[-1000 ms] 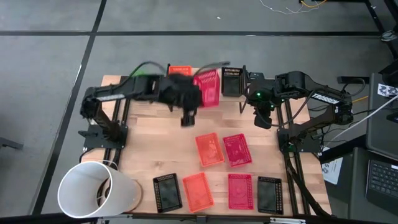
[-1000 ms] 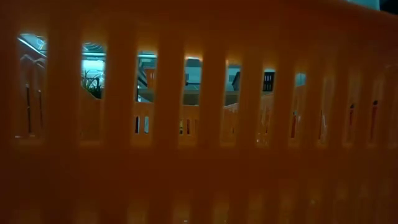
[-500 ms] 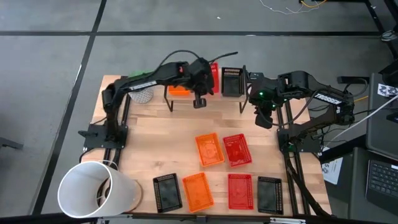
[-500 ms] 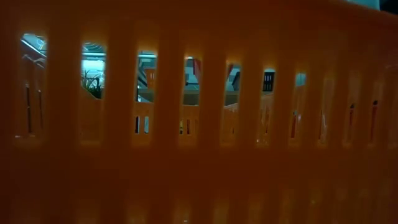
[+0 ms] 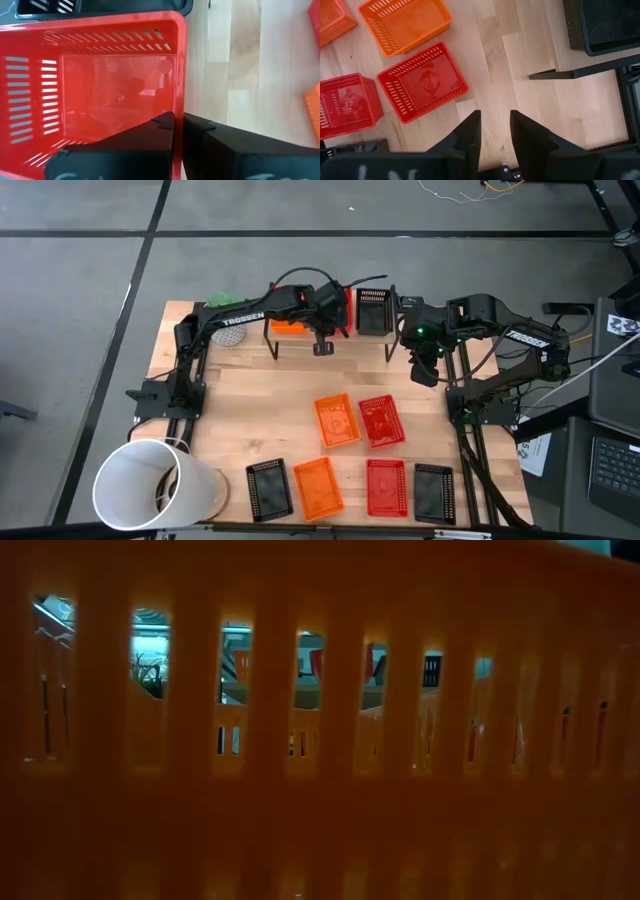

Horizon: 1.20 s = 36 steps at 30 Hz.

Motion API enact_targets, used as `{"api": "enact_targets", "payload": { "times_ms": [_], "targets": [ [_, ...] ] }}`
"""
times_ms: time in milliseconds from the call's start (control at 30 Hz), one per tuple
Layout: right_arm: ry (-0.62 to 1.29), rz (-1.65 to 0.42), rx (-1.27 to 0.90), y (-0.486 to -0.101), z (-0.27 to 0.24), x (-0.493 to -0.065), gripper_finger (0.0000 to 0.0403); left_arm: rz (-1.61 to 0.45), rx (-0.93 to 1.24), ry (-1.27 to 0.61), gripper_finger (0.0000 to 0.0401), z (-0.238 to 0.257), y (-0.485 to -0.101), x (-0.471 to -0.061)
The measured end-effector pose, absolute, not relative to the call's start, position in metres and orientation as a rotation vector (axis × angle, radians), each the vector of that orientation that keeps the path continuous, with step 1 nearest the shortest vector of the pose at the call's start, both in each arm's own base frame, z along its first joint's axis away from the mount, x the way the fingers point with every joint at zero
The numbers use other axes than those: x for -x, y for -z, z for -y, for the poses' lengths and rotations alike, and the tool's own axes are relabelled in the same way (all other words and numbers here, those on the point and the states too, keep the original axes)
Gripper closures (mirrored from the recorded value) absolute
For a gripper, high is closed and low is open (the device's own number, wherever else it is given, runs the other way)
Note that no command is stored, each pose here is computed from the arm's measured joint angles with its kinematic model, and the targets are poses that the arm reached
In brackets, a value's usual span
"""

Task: Stack baskets on shelf by color
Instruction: Put the top left red bin on the shelf between the orange and black bins, then stack the top red bin on top of the red bin on the shelf

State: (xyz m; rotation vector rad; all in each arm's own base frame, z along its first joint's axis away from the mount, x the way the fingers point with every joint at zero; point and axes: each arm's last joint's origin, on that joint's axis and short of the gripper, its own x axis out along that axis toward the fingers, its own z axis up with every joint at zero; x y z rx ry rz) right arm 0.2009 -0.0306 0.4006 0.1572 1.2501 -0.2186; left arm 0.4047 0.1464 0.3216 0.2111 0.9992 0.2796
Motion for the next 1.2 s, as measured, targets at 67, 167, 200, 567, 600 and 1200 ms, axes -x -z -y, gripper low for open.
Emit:
{"api": "enact_targets", "payload": {
  "times_ms": [67,167,200,567,600,1200],
  "targets": [
    [0.219,-1.250,-0.157,-0.401,0.031,-0.201,0.0300,-1.008,-0.219,-0.278,0.0389,-0.147,-0.321,-0.404],
    [0.219,-1.250,-0.157,-0.401,0.031,-0.201,0.0300,-1.024,-0.219,-0.277,0.0370,-0.146,-0.320,-0.403],
    [0.219,-1.250,-0.157,-0.401,0.031,-0.201,0.0300,-1.033,-0.218,-0.276,0.0364,-0.146,-0.320,-0.402],
    [0.219,-1.250,-0.158,-0.401,0.031,-0.201,0.0300,-1.022,-0.198,-0.291,0.0329,-0.146,-0.320,-0.403],
    [0.219,-1.250,-0.158,-0.401,0.031,-0.201,0.0300,-1.018,-0.198,-0.291,0.0329,-0.146,-0.321,-0.403],
    [0.235,-1.248,-0.179,-0.401,0.031,-0.201,0.0300,-0.872,-0.253,-0.310,0.0328,-0.124,-0.376,-0.405]
  ]
}}
